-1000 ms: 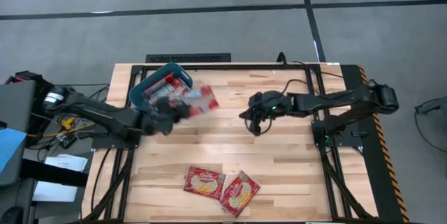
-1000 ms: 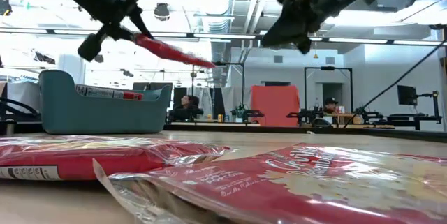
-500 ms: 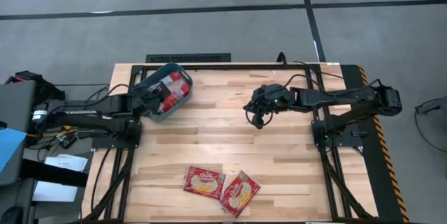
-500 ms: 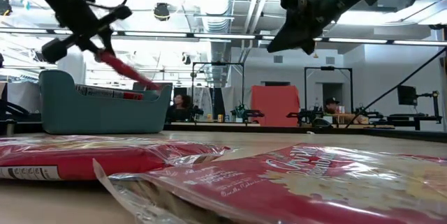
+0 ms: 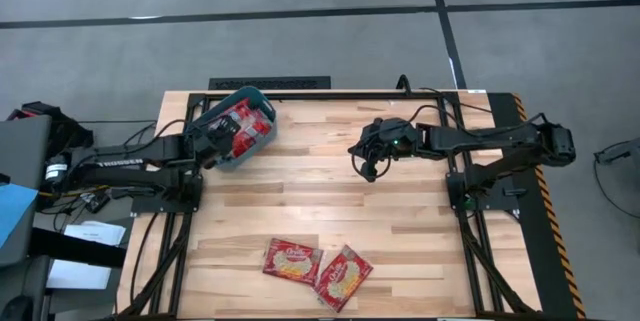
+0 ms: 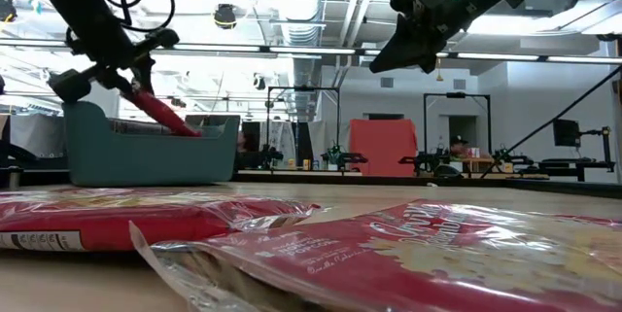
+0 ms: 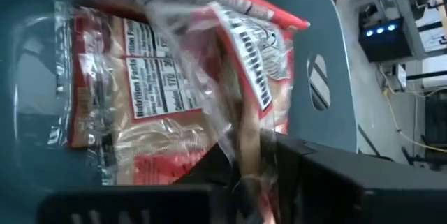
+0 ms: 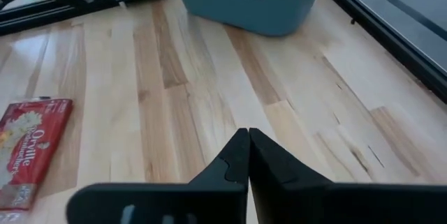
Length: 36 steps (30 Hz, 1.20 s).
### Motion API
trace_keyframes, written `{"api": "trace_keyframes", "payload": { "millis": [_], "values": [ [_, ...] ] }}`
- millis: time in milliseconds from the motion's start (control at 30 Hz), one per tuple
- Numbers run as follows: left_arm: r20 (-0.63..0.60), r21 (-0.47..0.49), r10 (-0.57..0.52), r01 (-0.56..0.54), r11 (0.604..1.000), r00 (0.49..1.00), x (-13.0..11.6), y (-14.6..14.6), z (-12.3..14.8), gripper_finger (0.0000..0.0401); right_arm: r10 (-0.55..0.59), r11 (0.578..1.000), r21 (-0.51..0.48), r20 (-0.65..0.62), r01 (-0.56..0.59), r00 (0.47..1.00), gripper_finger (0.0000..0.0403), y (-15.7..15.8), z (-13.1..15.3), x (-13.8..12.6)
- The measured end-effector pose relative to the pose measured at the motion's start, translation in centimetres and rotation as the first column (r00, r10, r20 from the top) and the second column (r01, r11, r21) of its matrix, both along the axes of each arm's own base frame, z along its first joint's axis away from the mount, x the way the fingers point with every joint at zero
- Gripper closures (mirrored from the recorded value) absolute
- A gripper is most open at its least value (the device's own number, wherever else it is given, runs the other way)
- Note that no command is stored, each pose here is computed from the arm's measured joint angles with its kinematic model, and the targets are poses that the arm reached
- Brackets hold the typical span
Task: Sort popcorn bags into baskets
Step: Put the popcorn bag into the green bin
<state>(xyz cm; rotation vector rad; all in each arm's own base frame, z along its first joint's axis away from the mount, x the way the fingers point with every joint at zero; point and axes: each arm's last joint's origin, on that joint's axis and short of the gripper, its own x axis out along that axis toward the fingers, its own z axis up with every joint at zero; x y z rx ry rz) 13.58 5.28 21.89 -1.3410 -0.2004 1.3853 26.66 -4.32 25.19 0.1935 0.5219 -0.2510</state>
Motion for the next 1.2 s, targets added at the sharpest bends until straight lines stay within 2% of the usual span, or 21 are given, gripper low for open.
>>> {"api": "trace_keyframes", "payload": {
  "millis": [167, 367, 500, 700, 767, 833, 900, 933, 1033, 1100, 1133, 1200],
  "values": [
    [-0.034, -0.021, 0.025, -0.026, 0.999, 0.999, -0.4, 0.6, -0.4, 0.0303, -0.007, 1.0, 0.005, -0.004, 0.007, 1.0, 0.036, -0.2, 0.0, -0.1],
    [-0.022, -0.025, 0.039, -0.039, 0.999, 0.999, -0.5, 0.9, -0.3, 0.0227, -0.007, 1.0, 0.006, -0.008, 0.007, 1.0, 0.0364, -0.2, -0.1, -0.1],
    [-0.033, 0.042, 0.026, -0.024, 0.999, 0.999, -0.8, 1.1, 0.8, 0.0189, -0.007, 1.0, 0.006, -0.01, 0.007, 1.0, 0.0372, -0.2, -0.1, -0.1],
    [-0.072, 0.134, -0.014, 0.024, 0.991, 0.997, -1.7, 1.1, 2.4, 0.0176, -0.005, 1.0, 0.007, -0.011, 0.005, 1.0, 0.0381, -0.1, -0.1, -0.1],
    [-0.081, 0.153, -0.07, 0.082, 0.985, 0.994, -1.7, 1.0, 2.8, 0.0183, -0.002, 1.0, 0.007, -0.011, 0.002, 1.0, 0.038, -0.1, -0.1, -0.1],
    [-0.099, 0.168, -0.171, 0.186, 0.968, 0.98, -1.6, 0.9, 3.2, 0.0191, 0.0, 1.0, 0.008, -0.011, 0.0, 1.0, 0.0376, -0.1, -0.1, -0.1],
    [-0.127, 0.174, -0.346, 0.364, 0.915, 0.93, -1.2, 0.6, 3.6, 0.0201, 0.016, 1.0, 0.019, -0.015, -0.016, 1.0, 0.037, 0.0, -0.1, -0.1],
    [-0.13, 0.176, -0.452, 0.469, 0.866, 0.883, -0.8, 0.4, 3.8, 0.0205, 0.027, 0.999, 0.027, -0.021, -0.027, 0.999, 0.0367, 0.0, -0.2, -0.1],
    [-0.074, 0.151, -0.74, 0.741, 0.654, 0.668, 0.4, -0.8, 4.0, 0.0219, 0.062, 0.997, 0.051, -0.045, -0.06, 0.997, 0.0362, 0.3, -0.4, -0.2],
    [-0.004, 0.112, -0.858, 0.853, 0.51, 0.514, 1.4, -2.1, 3.7, 0.0231, 0.078, 0.996, 0.057, -0.062, -0.075, 0.995, 0.0361, 0.7, -0.6, -0.3],
    [0.028, 0.082, -0.891, 0.887, 0.455, 0.454, 1.8, -2.9, 3.5, 0.0238, 0.087, 0.995, 0.058, -0.068, -0.083, 0.994, 0.0361, 0.9, -0.6, -0.3],
    [0.056, 0.028, -0.924, 0.925, 0.38, 0.378, 2.6, -4.8, 2.9, 0.0257, 0.105, 0.993, 0.06, -0.073, -0.1, 0.992, 0.0363, 1.3, -0.7, -0.3]
  ]
}}
